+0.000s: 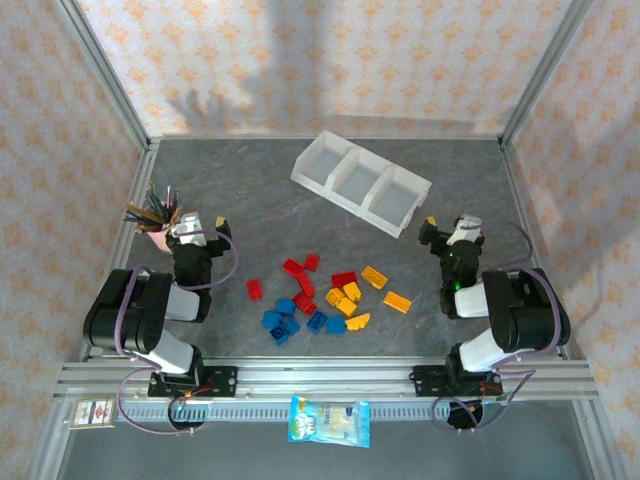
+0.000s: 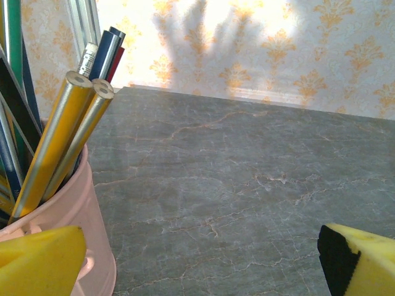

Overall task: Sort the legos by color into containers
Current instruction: Pick up the lego from the center of the table.

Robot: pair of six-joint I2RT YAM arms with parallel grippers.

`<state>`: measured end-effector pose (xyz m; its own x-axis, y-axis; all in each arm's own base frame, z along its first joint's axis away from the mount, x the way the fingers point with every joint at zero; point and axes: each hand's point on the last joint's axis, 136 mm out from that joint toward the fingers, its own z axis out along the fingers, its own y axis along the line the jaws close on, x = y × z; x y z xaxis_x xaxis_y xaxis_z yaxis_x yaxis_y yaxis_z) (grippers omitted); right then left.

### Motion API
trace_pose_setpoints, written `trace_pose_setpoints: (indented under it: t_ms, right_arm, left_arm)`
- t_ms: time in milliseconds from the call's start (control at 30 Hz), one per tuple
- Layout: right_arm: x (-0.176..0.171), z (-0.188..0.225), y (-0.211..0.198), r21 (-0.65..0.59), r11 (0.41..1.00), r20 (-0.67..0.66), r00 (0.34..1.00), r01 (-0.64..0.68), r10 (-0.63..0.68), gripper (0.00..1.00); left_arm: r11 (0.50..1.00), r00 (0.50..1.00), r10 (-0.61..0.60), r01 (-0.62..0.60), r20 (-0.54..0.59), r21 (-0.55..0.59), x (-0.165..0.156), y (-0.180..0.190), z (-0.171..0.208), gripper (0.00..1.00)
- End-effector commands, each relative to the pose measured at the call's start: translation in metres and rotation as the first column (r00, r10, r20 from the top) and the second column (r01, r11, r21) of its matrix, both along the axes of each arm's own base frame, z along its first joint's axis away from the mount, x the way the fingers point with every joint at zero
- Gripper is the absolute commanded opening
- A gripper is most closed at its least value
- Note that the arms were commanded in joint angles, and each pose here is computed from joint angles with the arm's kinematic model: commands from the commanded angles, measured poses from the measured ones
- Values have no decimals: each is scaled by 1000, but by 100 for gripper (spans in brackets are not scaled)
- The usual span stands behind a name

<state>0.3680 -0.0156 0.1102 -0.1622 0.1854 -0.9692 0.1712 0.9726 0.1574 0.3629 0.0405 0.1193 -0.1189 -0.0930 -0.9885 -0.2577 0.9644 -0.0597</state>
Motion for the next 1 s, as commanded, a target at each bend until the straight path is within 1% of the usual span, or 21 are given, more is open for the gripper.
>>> trace_pose_setpoints:
  t_ms: [0,267,400,567,767,833,900,967]
  right_arm:
    - [6,14,-6,-13,1000,47,999,25,-24,100]
    - [6,14,-6,-13,1000,49,999,24,-23,100]
    - [5,15,-6,-14,1000,53,998,24,-24,100]
    - [5,19,-3,-15,1000,56,998,7,-6,100]
    - [4,37,-10,1,999,56,997,51,-51,100]
    - [6,48,-15,17,996,50,995,83,-84,100]
    - [7,60,-16,60,994,54,994,94,-98,100]
    - [8,70,-13,134,987,65,993,85,-95,100]
  left_arm:
    - [1000,998,-3,3,57,3,6,2,15,99]
    - [1000,998,-5,4,57,4,6,1,15,99]
    - [998,996,-62,61,59,18,6,-8,17,99]
    - [997,996,-69,68,62,20,6,-9,21,99]
    - [996,995,-87,86,56,21,9,-12,40,100]
    - [993,992,-118,117,52,25,11,-18,50,100]
    - [990,987,-141,141,79,6,12,-22,65,99]
    - [987,982,-149,154,113,-43,11,-25,79,99]
